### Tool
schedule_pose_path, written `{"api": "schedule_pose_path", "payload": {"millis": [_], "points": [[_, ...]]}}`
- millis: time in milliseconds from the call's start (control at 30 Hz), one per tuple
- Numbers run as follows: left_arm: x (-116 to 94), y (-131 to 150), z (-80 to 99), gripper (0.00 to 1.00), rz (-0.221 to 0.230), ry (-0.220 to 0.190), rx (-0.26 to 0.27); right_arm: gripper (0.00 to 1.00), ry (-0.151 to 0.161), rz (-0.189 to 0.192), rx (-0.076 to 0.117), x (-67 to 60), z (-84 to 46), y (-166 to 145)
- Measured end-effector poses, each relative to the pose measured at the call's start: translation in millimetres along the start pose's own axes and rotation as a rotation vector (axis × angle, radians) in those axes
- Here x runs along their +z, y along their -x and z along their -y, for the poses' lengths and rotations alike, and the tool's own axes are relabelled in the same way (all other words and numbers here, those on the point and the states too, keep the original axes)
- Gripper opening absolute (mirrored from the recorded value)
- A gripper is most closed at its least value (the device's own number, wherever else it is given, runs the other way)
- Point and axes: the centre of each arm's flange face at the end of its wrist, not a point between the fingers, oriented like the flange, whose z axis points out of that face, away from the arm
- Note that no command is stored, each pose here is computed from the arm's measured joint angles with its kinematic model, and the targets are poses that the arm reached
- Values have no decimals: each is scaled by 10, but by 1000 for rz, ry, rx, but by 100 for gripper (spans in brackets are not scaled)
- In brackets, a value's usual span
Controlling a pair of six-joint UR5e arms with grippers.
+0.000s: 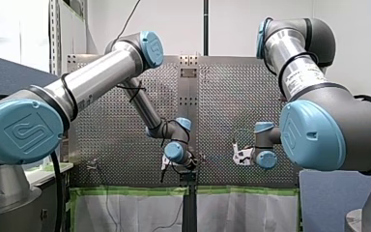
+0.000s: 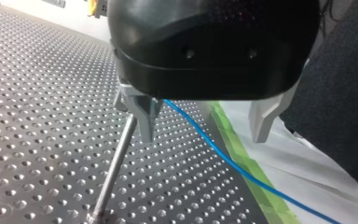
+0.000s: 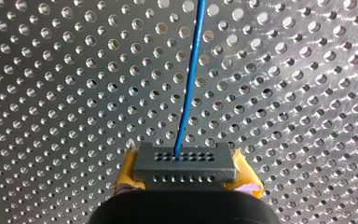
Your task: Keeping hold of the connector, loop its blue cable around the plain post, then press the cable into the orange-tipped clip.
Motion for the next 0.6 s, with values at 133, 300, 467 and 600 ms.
{"api": "schedule_pose_path", "payload": {"millis": [133,300,467,600], "points": [[-48,83,-1,100,20,-1,-14,0,1,0,-1,1,-1,0],[-114,129,-1,100,34,-5,-25,0,0,0,-1,2,0,-1],[-222,199,1,100,57,-20,-34,0,0,-1,-1,3,0,-2],[-321,256,13,100,78,-33,-45,0,0,0,0,2,0,0]]}}
